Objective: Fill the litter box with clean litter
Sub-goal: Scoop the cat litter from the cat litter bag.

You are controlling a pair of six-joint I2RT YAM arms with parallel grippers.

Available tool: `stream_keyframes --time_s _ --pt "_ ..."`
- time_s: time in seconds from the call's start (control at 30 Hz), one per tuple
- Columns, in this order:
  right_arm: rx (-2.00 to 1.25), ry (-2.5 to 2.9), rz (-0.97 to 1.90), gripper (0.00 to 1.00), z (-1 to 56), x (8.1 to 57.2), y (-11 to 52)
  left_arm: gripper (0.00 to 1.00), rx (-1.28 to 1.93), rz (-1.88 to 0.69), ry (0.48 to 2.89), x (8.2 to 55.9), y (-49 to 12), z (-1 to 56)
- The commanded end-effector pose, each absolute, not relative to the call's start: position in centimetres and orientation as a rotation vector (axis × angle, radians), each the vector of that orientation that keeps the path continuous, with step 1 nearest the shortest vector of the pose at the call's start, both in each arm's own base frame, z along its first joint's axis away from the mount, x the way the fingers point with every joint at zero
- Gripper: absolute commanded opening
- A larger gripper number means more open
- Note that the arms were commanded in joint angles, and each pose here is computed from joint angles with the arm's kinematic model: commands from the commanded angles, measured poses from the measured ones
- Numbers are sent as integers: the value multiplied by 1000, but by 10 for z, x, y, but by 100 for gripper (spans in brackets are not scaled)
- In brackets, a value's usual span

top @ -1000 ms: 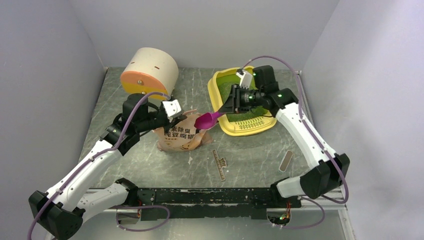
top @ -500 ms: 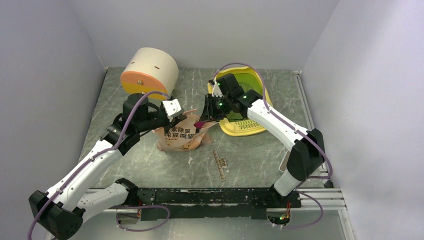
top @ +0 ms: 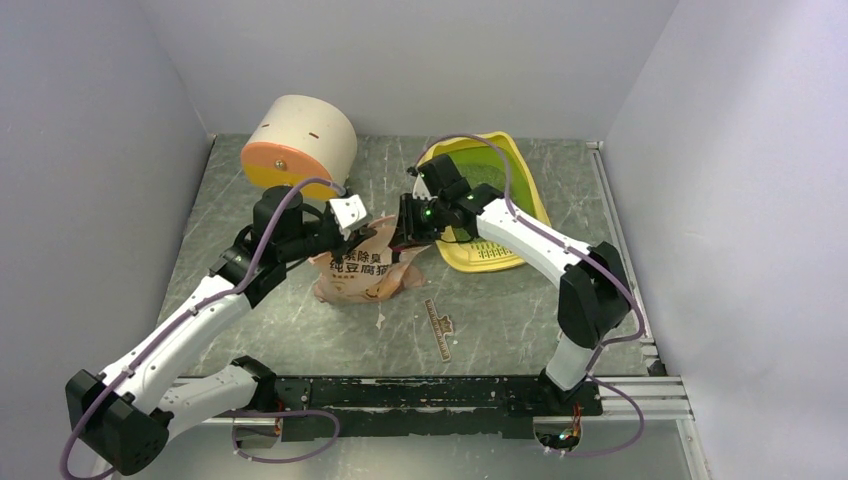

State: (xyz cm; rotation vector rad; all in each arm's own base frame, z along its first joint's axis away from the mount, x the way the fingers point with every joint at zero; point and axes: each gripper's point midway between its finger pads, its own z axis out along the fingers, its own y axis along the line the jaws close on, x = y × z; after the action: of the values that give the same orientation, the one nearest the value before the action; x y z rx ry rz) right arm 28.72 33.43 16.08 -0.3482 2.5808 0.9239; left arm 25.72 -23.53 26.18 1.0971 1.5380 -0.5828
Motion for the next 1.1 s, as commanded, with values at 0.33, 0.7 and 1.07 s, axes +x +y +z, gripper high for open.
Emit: stream_keyframes --time_s 0.33,0.7,1.07 --pt "-361 2667 1151 0 119 267 362 5 1096 -603 1606 256 -234 238" --pt "-252 2648 1406 0 112 255 376 5 1090 -596 1633 261 -235 230" --pt "-199 2545 1792 0 133 241 394 5 1100 -669 1531 276 -259 252"
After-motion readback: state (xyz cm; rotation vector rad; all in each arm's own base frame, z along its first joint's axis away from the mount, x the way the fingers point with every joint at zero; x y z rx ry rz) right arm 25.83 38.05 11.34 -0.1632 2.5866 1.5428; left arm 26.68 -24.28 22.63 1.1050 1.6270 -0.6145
